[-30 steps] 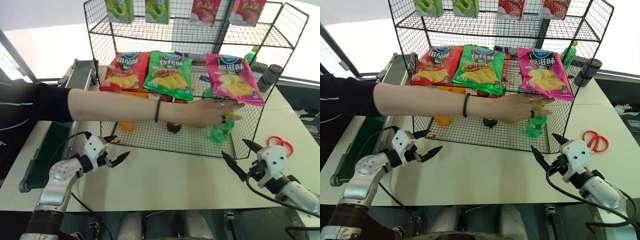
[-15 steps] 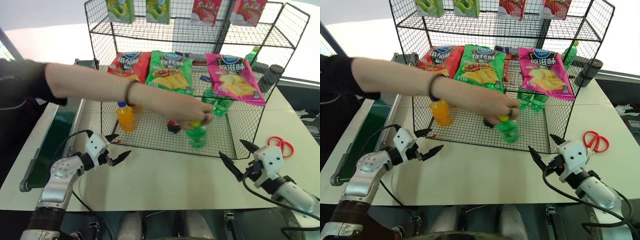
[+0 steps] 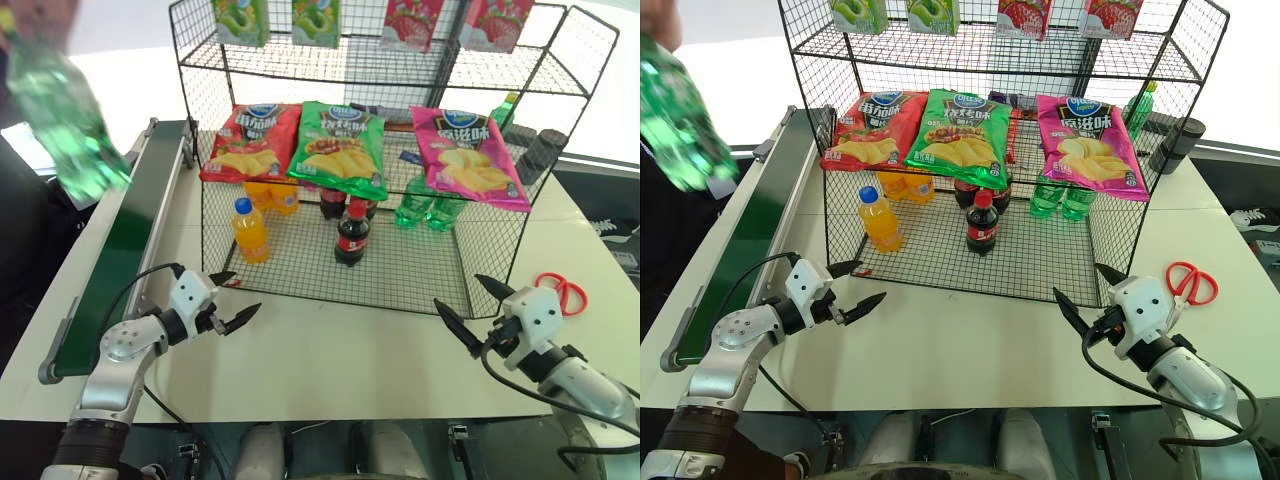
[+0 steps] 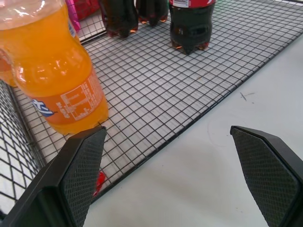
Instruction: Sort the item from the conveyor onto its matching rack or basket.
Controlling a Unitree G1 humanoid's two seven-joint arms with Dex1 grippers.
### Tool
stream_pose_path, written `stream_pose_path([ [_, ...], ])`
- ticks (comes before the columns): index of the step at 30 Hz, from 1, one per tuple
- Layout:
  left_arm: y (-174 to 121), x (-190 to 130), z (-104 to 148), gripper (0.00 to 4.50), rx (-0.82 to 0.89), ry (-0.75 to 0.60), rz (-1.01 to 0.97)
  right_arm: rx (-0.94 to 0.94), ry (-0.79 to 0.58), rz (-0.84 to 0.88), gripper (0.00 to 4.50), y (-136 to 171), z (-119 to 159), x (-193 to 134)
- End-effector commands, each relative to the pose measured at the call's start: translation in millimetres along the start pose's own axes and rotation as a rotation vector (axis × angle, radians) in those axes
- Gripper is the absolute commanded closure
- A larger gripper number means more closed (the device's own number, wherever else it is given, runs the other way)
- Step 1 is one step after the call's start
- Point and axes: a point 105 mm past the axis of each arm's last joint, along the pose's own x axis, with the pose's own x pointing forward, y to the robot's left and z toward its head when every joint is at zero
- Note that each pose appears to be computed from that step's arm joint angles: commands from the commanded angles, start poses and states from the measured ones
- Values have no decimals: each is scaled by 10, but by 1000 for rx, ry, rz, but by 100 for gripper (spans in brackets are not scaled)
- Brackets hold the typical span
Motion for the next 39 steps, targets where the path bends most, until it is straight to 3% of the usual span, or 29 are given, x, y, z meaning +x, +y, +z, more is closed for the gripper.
stream_pose_path([
  [1, 39, -35, 138, 0, 3, -41, 26, -30, -31, 18, 9, 11, 82, 23],
  [13, 308, -195, 288, 0, -147, -107, 190, -23, -51, 65, 9, 122, 151, 130],
  [21, 871, -576, 311, 0, -227, -176, 548, 4, -92, 157, 9, 320, 285, 279],
  [27, 1187, -868, 153, 0, -258, -175, 829, 52, -142, 258, 9, 638, 402, 471],
  [34, 1238, -1004, 67, 0, -278, -180, 914, 97, -182, 407, 9, 1093, 465, 566],
  [39, 1265, -1038, 33, 0, -281, -173, 955, 134, -191, 451, 9, 1231, 472, 590],
])
